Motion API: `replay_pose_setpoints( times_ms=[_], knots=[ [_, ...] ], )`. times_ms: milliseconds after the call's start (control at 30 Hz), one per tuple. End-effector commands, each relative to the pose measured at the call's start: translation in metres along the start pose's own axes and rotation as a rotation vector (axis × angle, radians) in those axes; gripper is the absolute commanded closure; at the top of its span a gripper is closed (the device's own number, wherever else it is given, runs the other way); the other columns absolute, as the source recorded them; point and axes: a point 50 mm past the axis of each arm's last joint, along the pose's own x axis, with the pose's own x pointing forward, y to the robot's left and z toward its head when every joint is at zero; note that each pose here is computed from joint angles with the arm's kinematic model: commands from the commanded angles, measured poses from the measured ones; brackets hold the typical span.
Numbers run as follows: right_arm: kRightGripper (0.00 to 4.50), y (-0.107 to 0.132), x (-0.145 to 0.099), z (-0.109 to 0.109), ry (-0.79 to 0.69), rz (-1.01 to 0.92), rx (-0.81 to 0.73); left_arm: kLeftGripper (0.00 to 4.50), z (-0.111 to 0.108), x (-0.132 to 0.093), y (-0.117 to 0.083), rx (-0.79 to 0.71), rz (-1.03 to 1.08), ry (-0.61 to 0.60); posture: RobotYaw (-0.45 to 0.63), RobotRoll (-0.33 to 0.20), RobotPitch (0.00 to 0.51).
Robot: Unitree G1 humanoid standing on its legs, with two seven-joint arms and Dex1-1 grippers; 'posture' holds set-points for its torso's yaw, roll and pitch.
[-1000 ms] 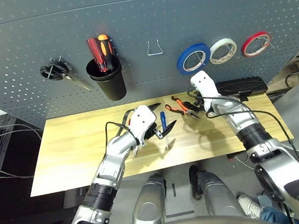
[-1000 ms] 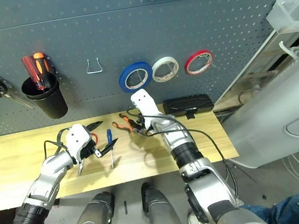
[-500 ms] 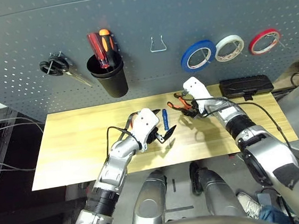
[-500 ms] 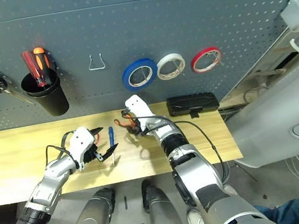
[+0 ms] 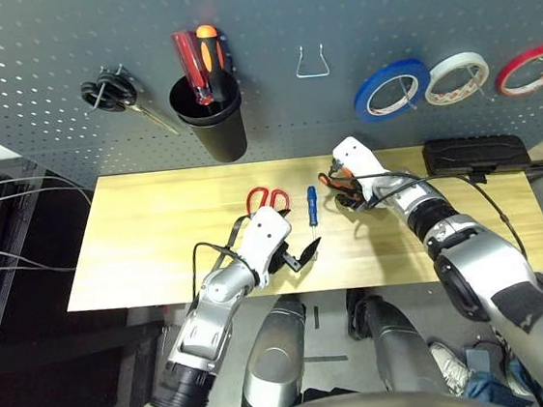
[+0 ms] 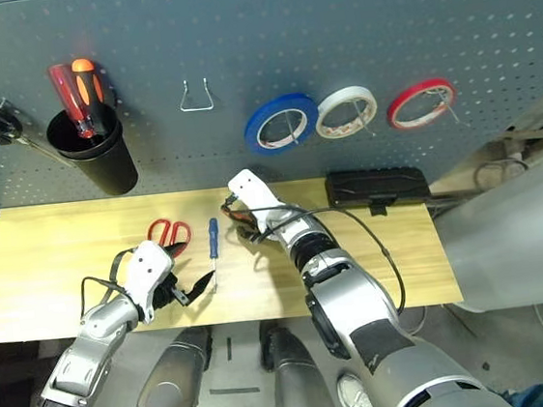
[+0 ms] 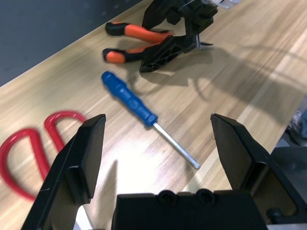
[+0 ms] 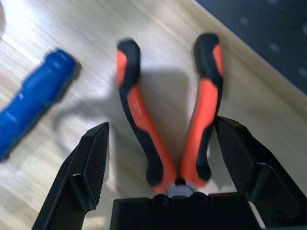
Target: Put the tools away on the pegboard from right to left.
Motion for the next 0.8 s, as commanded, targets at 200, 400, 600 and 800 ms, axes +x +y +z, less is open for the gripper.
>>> replay_pose_setpoints(
  times_ms=[200, 400, 600, 800],
  knots=[
    [1.59, 0.004, 0.002, -0.02, 0.063, 0.001, 0.001, 0.0, -0.006, -0.005, -0.001, -0.005, -0.003, 0.036, 0.34, 0.0, 0.33],
    [1.59, -0.004, -0.002, -0.016, 0.013, 0.005, 0.029, 0.0, -0.006, -0.004, 0.003, 0.009, -0.004, 0.034, 0.33, 0.0, 0.298],
    [1.59, -0.016, -0.02, 0.002, -0.153, 0.039, 0.05, 0.0, 0.003, -0.006, 0.012, 0.038, 0.027, -0.025, 0.31, 0.0, 0.261],
    [1.59, -0.006, -0.059, 0.015, -0.359, 0.075, 0.029, 0.0, 0.021, -0.007, 0.021, 0.082, 0.04, -0.163, 0.26, 0.0, 0.234]
  ],
)
